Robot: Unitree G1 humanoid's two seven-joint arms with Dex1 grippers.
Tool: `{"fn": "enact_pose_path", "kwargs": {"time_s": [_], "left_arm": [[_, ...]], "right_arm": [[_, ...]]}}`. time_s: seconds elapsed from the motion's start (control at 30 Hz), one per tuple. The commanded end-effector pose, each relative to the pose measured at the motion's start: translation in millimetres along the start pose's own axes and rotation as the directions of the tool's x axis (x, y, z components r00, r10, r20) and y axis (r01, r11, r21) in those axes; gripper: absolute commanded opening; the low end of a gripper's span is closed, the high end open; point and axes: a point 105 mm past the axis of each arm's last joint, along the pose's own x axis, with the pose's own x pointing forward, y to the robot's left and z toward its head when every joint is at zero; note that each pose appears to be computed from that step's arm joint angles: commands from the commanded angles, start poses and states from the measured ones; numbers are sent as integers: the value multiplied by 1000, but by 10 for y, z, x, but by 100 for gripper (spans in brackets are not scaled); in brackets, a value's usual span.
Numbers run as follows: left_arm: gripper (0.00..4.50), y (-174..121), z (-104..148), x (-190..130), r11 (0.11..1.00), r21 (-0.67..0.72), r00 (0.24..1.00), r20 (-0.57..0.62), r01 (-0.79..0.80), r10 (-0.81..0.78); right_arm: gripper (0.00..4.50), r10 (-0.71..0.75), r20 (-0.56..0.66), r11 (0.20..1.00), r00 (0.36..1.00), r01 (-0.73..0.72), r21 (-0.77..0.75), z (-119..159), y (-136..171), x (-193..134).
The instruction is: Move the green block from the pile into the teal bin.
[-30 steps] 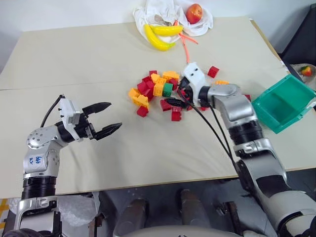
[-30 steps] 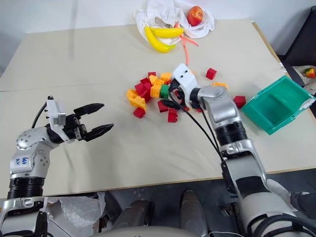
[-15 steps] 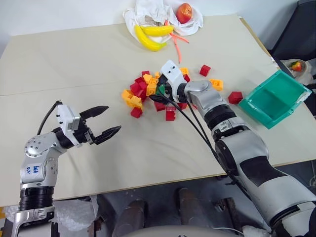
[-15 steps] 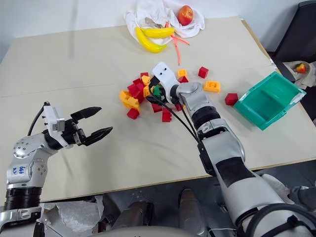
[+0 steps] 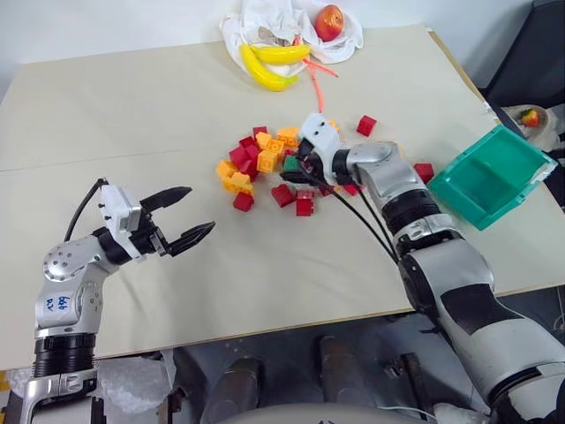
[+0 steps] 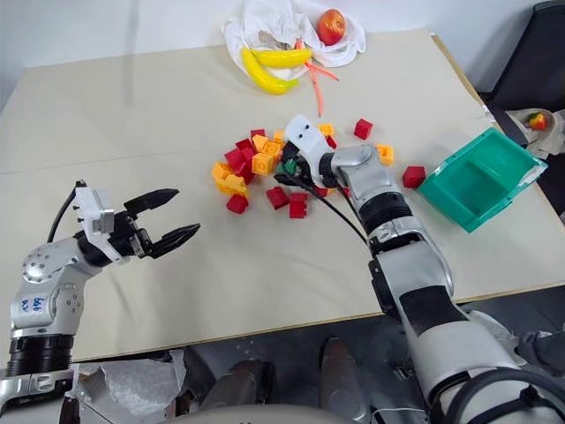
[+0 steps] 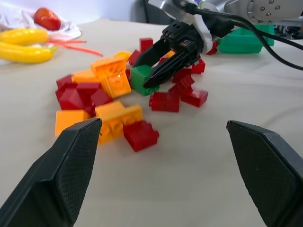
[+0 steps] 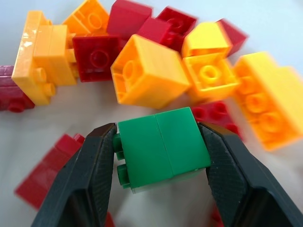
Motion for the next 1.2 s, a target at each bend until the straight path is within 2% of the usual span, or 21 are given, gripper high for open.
{"fn": "enact_pose_path", "kwargs": {"time_s": [0.03,0.13,0.27,0.33,0.47,0.57,0.83,0.9,0.97,1.07,1.2], "left_arm": [[450,-66,135,203,997,38,998,23,61,-62],[450,-107,168,392,992,46,992,23,119,-121],[450,-232,188,824,968,62,970,-1,243,-244],[450,-244,191,924,962,65,964,-13,266,-266],[450,-289,361,1176,937,83,938,56,338,-343],[450,-337,394,1302,917,98,916,66,388,-395],[450,-356,411,1483,892,133,897,44,432,-440],[450,-347,418,1482,891,130,896,46,434,-443],[450,-337,419,1467,891,126,895,44,436,-444],[450,-299,441,1422,901,106,902,56,422,-429],[450,-209,484,1235,920,22,918,66,391,-391]], "right_arm": [[236,-1,105,996,994,11,-86,317,-123,-345],[236,-47,77,988,996,57,-143,292,-247,-683],[236,-228,-66,947,971,206,-246,181,-584,-1530],[236,-273,-108,933,956,236,-272,181,-628,-1757],[236,-383,-197,903,902,321,-287,175,-765,-2384],[236,-488,-313,864,814,401,-305,-73,-933,-2710],[236,-564,-443,826,697,479,-297,-500,-1115,-2926],[308,-584,-477,811,656,494,-313,-606,-1159,-2981],[367,-589,-491,807,642,493,-324,-651,-1176,-3000],[448,-569,-479,822,668,476,-312,-631,-1159,-2923],[448,-474,-403,880,783,409,-240,-487,-1034,-2642]]}}
